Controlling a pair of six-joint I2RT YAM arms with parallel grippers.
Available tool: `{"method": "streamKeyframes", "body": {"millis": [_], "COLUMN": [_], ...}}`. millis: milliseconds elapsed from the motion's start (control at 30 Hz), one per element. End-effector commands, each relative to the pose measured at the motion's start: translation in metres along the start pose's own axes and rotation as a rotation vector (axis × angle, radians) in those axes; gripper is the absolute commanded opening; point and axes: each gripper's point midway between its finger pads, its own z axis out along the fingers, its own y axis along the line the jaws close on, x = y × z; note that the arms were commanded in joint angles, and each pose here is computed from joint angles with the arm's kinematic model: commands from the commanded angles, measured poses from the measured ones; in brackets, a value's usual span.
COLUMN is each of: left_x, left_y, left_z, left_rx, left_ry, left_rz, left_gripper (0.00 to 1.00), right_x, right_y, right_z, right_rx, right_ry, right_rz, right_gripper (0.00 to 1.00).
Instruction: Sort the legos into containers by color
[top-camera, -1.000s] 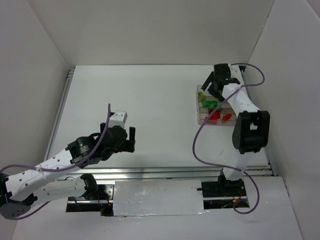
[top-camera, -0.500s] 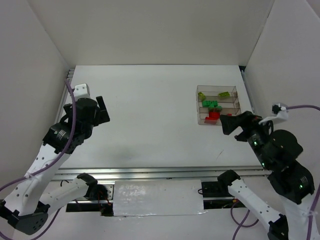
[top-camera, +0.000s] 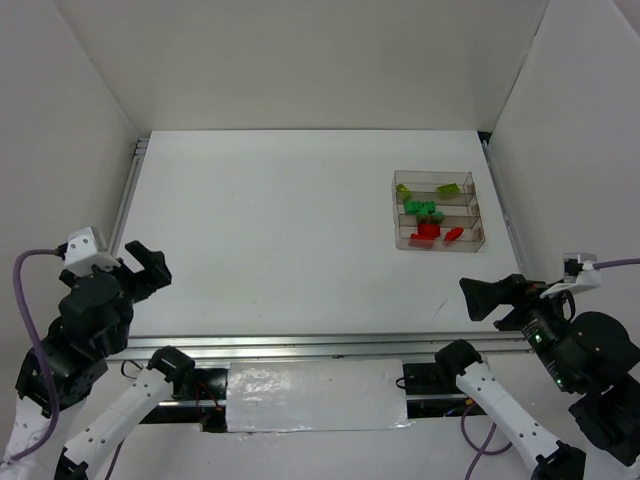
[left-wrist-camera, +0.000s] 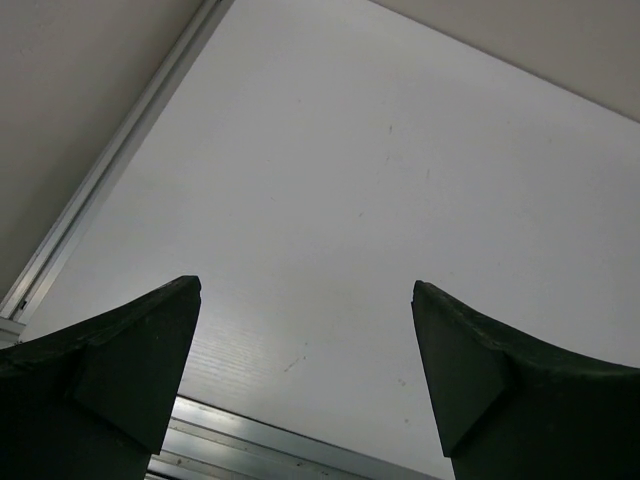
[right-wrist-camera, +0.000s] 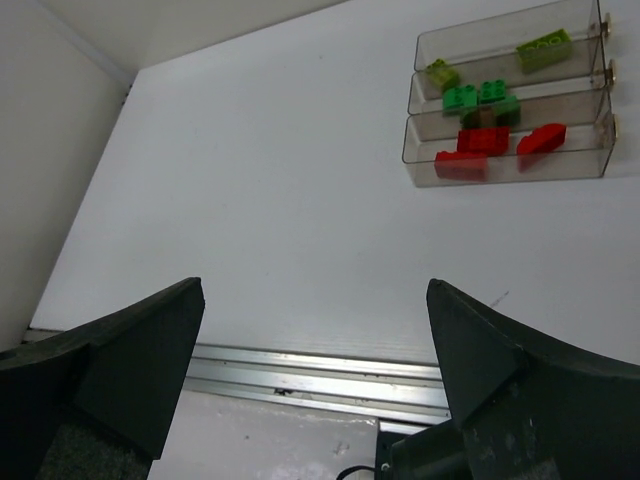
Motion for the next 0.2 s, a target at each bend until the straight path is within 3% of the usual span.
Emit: {"method": "streamKeyframes", "body": {"millis": [0,167], "left_x": [0.0127,0.0186], "left_y": [0.0045,-0.0001], "left_z": [0.007,0.0116], "left_rx": [-0.038,-0.028], "left_ry": [0.032,0.049], "left_rz": [0.046,0.061], "left_gripper": [1.0,1.0], "right_x": [0.0062,0.0096], "right_y": [-0.0001,0.0039], "right_z": [0.0001,0.0051], "right_rx": [-0.01,-0.028], "right_ry": [0.021,0.027], "right_rz": [-0.019,-0.007], "right_gripper": [1.0,1.0]}}
